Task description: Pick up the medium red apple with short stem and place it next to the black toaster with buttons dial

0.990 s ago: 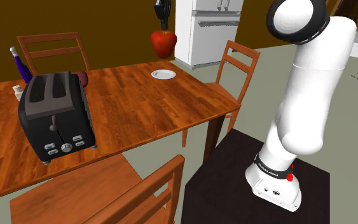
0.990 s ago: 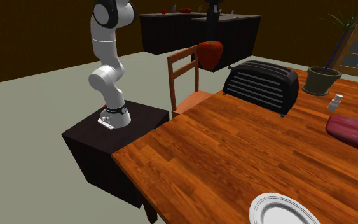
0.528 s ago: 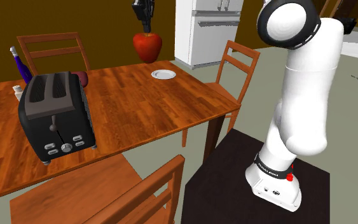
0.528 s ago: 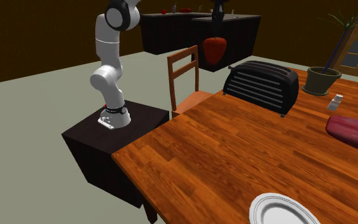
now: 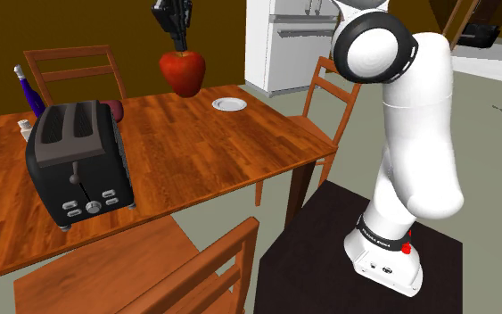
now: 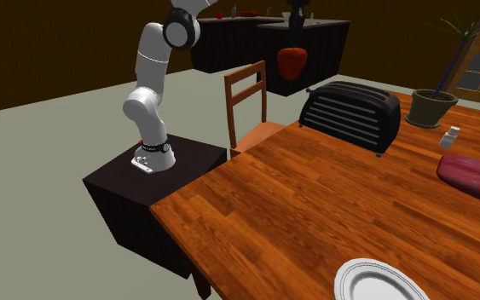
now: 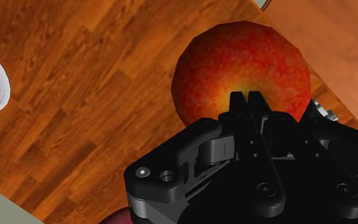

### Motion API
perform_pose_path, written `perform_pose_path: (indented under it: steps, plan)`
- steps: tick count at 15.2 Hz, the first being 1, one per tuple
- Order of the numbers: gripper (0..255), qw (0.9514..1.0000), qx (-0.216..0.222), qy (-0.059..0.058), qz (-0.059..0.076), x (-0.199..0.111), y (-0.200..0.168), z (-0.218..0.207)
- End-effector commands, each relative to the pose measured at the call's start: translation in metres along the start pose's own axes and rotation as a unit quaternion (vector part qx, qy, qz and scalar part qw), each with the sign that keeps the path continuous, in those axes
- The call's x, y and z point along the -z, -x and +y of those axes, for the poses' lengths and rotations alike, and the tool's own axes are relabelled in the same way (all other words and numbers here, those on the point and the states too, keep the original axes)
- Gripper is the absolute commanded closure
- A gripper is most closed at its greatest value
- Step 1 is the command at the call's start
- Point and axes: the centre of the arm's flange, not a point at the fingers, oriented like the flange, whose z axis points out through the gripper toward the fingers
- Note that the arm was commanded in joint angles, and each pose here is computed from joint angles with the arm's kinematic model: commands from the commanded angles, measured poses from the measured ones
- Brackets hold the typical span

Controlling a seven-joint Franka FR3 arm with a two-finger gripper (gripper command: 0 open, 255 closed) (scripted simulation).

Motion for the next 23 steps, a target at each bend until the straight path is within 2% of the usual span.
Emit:
perform_pose_path:
  steps: [1,23]
  plan:
    - [255,1.0000,0.000,0.000,0.001,-0.009,0.000,-0.002]
    - [255,1.0000,0.000,0.000,0.001,-0.124,-0.004,-0.011]
